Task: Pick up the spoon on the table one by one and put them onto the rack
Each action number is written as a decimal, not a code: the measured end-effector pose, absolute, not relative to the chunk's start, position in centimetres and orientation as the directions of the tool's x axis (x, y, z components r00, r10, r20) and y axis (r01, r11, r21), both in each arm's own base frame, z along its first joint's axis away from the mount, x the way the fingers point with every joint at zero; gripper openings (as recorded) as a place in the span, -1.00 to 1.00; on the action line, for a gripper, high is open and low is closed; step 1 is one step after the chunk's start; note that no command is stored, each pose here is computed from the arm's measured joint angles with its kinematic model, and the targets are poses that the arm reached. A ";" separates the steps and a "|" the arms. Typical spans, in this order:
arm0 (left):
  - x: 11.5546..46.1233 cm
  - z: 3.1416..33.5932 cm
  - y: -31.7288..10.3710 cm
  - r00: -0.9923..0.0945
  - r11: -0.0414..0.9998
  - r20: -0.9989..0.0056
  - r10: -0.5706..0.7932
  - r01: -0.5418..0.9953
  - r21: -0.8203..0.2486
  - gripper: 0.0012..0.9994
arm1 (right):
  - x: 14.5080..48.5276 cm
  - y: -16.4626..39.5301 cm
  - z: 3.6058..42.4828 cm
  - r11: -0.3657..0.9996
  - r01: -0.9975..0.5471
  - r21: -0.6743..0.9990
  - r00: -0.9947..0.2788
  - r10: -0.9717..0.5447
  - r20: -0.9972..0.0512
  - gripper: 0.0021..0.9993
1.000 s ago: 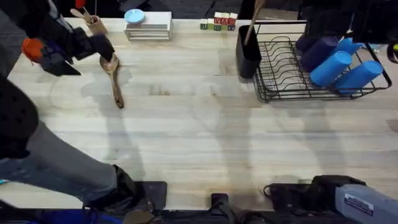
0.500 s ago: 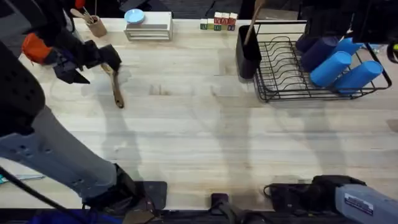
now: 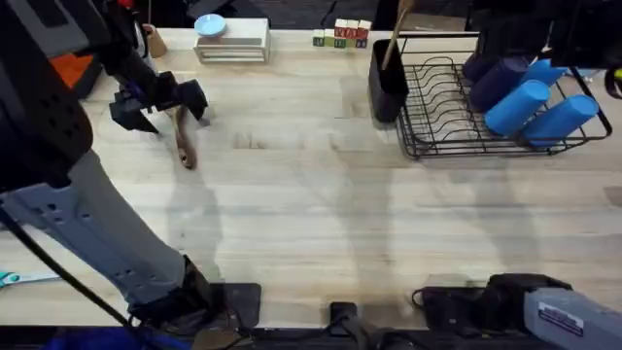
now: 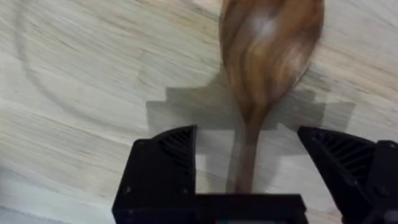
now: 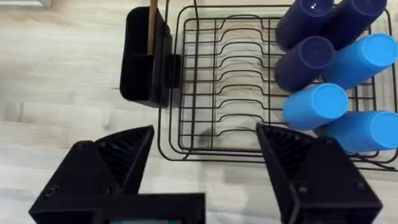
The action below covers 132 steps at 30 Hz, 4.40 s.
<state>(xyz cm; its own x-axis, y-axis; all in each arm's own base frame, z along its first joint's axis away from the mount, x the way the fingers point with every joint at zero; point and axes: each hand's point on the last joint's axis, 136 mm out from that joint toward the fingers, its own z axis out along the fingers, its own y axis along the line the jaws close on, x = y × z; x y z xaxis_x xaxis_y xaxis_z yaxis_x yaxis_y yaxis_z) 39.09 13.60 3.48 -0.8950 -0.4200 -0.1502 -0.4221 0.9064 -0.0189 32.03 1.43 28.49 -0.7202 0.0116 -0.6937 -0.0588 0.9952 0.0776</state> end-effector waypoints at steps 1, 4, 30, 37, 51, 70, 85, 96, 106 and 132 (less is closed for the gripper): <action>39.1 3.5 13.6 -0.895 0.906 -0.148 -0.420 -0.422 -0.019 0.99 | 32.0 1.4 28.5 0.995 -0.059 0.078 -0.720 0.012 -0.694 0.99; 39.1 3.5 13.6 -0.896 0.906 -0.145 -0.420 -0.422 -0.018 0.99 | 32.0 1.4 28.5 0.995 -0.059 0.078 -0.720 0.012 -0.694 0.99; 39.5 3.6 13.8 -0.896 0.908 -0.161 -0.415 -0.418 -0.016 -0.90 | 32.0 1.4 28.5 0.995 -0.059 0.078 -0.720 0.012 -0.694 1.00; 39.5 3.6 13.3 -0.906 0.914 -0.138 -0.401 -0.405 -0.002 -0.92 | 32.0 1.4 28.5 0.995 -0.059 0.078 -0.720 0.012 -0.694 0.99; 43.1 8.0 4.4 -0.973 0.979 -0.112 -0.204 -0.202 -0.027 -0.92 | 32.0 1.4 28.5 0.995 -0.059 0.078 -0.720 0.012 -0.694 1.00; 45.8 14.5 -7.1 -0.971 0.992 -0.238 0.019 0.048 -0.116 -0.92 | 32.1 1.4 28.5 0.995 -0.059 0.078 -0.719 0.012 -0.694 0.99; 43.2 16.2 -18.7 -0.926 0.904 -0.274 0.259 0.333 -0.269 -0.92 | 32.0 1.4 28.5 0.995 -0.070 0.067 -0.719 -0.003 -0.695 0.99; 46.0 23.1 -23.7 -0.793 0.846 -0.539 0.286 0.473 -0.247 -0.92 | 32.0 1.4 28.5 0.995 -0.078 0.059 -0.718 -0.015 -0.696 0.99; 46.2 30.7 -28.9 -0.597 0.761 -0.761 0.254 0.609 -0.225 -0.92 | 32.0 1.4 28.5 0.995 -0.080 0.057 -0.718 -0.018 -0.696 0.99; 46.4 33.0 -30.3 -0.491 0.659 -0.832 0.258 0.719 -0.220 -0.92 | 32.0 1.4 28.5 0.995 -0.081 0.056 -0.718 -0.019 -0.696 0.99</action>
<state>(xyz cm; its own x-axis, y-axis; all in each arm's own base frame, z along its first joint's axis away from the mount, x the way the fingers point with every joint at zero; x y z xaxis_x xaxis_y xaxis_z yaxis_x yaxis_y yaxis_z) 46.37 -30.32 32.99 -0.4908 0.2580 -0.8322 0.7194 0.6588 -0.2200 32.05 1.43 28.51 -0.7175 -0.0188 -0.6963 -0.0807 0.9951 0.0564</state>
